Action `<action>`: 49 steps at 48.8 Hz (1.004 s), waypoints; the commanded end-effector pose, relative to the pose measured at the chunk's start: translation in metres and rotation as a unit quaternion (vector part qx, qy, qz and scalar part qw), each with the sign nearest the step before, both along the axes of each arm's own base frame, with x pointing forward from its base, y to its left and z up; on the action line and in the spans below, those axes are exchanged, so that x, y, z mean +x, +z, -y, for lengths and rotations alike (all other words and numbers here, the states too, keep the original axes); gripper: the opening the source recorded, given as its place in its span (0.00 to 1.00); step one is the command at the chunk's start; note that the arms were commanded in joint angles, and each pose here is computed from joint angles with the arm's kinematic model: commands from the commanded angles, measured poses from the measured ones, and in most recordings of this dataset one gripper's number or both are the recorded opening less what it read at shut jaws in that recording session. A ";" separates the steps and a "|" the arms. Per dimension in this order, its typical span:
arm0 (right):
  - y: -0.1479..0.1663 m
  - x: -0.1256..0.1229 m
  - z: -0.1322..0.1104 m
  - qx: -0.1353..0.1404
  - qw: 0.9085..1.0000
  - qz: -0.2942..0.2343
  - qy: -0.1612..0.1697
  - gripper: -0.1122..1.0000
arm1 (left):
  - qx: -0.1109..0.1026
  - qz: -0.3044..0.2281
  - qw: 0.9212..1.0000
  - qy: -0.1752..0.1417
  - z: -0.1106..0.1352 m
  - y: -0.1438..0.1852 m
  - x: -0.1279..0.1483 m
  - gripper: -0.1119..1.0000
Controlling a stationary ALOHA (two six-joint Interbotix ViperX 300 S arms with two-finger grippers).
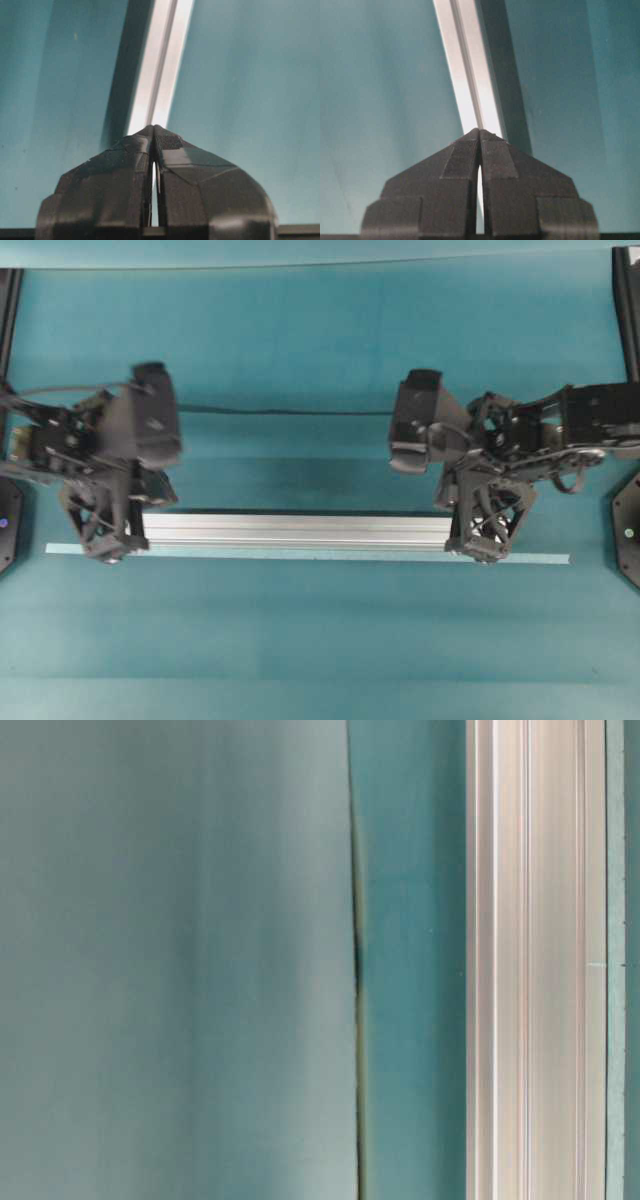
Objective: Lift the metal rail with both hands.
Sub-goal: 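Move both grippers down onto the two ends of the silver aluminum rail, then close both grippers on the rail near its ends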
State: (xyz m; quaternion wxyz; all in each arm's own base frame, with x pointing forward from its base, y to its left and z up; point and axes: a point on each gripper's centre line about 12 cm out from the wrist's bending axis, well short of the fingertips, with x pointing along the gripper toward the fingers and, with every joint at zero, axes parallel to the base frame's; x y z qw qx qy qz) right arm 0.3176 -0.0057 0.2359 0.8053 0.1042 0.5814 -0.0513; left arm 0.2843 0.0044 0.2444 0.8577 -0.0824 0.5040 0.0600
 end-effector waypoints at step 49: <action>-0.037 0.009 0.000 -0.023 0.998 -0.018 0.055 0.96 | 0.036 0.014 0.996 -0.074 0.008 -0.009 0.020 0.97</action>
